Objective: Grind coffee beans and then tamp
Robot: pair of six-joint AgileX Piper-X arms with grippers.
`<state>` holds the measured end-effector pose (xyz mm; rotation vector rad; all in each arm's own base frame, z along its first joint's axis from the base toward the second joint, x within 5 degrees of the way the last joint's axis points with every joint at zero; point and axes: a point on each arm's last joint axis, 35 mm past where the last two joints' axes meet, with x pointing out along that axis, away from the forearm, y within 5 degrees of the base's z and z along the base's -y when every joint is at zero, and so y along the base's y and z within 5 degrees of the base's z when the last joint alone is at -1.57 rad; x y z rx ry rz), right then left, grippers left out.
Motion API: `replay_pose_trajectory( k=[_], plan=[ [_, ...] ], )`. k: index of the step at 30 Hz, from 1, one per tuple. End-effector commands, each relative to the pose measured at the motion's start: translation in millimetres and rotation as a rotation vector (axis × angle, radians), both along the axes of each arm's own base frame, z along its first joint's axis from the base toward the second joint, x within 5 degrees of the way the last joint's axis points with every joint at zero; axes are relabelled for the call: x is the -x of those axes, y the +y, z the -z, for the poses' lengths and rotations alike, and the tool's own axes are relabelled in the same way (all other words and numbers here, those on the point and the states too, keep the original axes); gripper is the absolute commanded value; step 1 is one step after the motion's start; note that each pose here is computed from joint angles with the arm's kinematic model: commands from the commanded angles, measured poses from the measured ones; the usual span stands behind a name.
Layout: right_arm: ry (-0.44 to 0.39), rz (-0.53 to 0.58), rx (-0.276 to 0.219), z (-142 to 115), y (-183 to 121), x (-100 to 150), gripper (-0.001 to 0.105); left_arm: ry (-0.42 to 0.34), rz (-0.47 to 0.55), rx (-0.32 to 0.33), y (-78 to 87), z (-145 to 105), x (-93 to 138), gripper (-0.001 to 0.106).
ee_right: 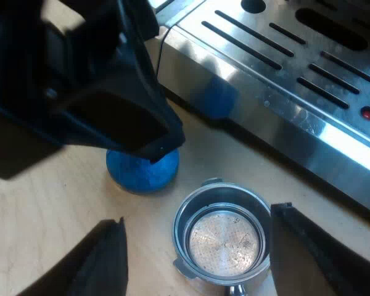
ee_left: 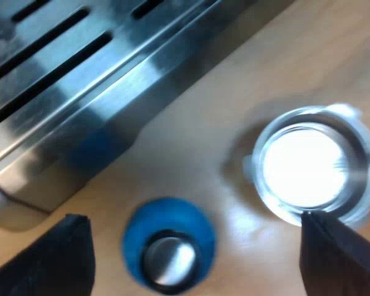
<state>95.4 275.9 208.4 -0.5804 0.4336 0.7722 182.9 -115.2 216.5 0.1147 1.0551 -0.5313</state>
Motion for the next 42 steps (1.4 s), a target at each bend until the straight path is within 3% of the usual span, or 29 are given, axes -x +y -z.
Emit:
replay_pose_trajectory(
  k=[1,19,22,23,27,29,32,42],
  plan=[
    [-0.003,-0.003,-0.017,-4,1,1,0.053,0.000,-0.031,-0.042,-0.7,5,-4,0.069],
    [-0.003,-0.003,-0.017,-4,1,1,0.053,0.118,-0.031,-0.129,-6.0,38,-14,0.068],
    [-0.003,-0.003,-0.017,-4,1,1,0.053,0.118,-0.031,-0.129,-6.1,38,-14,0.062],
    [-0.003,-0.003,-0.017,-4,1,1,0.053,0.117,-0.032,-0.131,-6.0,38,-14,0.052],
    [-0.003,-0.003,-0.017,-4,1,1,0.053,0.101,-0.046,-0.154,-5.1,38,-15,0.036],
    [-0.003,-0.003,-0.017,-4,1,1,0.053,0.093,-0.049,-0.156,-5.2,38,-15,0.019],
    [-0.003,-0.003,-0.017,-4,1,1,0.054,0.091,-0.049,-0.154,-5.1,37,-15,0.001],
    [-0.003,-0.003,-0.017,-4,1,1,0.054,-0.007,-0.049,-0.081,1.9,4,-3,0.000]
  ],
)
